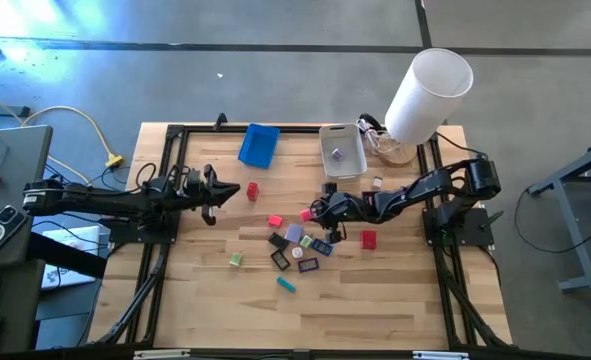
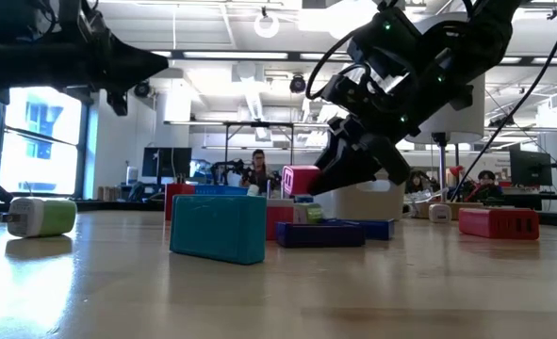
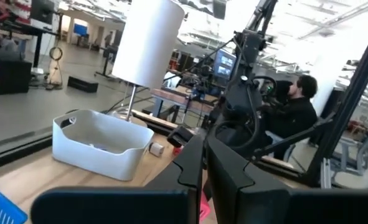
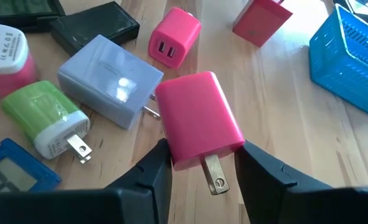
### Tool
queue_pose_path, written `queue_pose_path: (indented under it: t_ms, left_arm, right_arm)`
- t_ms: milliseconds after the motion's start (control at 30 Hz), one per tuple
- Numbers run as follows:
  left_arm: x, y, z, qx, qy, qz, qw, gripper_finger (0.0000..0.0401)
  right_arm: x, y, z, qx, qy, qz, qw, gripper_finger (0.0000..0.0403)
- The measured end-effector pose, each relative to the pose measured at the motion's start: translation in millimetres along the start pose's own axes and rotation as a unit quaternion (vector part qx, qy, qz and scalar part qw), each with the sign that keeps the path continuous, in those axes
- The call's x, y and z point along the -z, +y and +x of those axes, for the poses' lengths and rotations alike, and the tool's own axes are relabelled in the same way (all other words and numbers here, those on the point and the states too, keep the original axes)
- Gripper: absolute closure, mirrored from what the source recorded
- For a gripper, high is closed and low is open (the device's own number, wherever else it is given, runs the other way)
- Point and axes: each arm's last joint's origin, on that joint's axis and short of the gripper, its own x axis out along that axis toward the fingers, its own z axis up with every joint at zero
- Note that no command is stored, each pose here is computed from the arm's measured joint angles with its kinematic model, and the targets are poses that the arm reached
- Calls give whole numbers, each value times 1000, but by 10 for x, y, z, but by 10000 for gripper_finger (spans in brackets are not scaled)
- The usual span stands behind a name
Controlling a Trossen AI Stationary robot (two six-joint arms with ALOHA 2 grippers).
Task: Pick & Place Office items
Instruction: Put the right pink charger adapter into the white bin
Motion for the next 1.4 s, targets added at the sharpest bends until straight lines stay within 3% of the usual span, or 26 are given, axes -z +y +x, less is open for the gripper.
queue_pose_path:
  t_ms: [100,200,300,500,767,900,1033,1133,1233,1400]
  left_arm:
    - [9,2,4,0,4,0,1000,382]
    - [20,-32,8,57,24,-21,998,382]
    - [-1,-57,17,96,29,5,995,382]
    - [-89,-121,37,116,-4,47,992,375]
    - [-140,-212,61,144,-13,48,988,291]
    - [-207,-349,155,168,-17,80,982,237]
    - [-229,-499,350,156,7,142,977,200]
    - [-218,-583,541,99,46,215,971,190]
    - [-149,-639,690,49,77,297,951,189]
    - [-67,-793,828,75,67,305,947,188]
  right_arm:
    - [1,5,0,-8,-1,0,1000,268]
    - [0,5,0,-9,-2,0,1000,268]
    - [0,5,0,-9,-2,0,1000,268]
    - [0,5,0,-9,-2,0,1000,268]
    - [3,9,1,-12,-1,0,1000,268]
    - [5,5,1,-11,-1,0,1000,268]
    - [4,5,1,-10,0,1,1000,268]
    - [3,2,1,-6,0,1,1000,268]
    - [-13,-8,-16,0,-3,2,1000,269]
    - [-79,-5,-24,6,-10,0,1000,268]
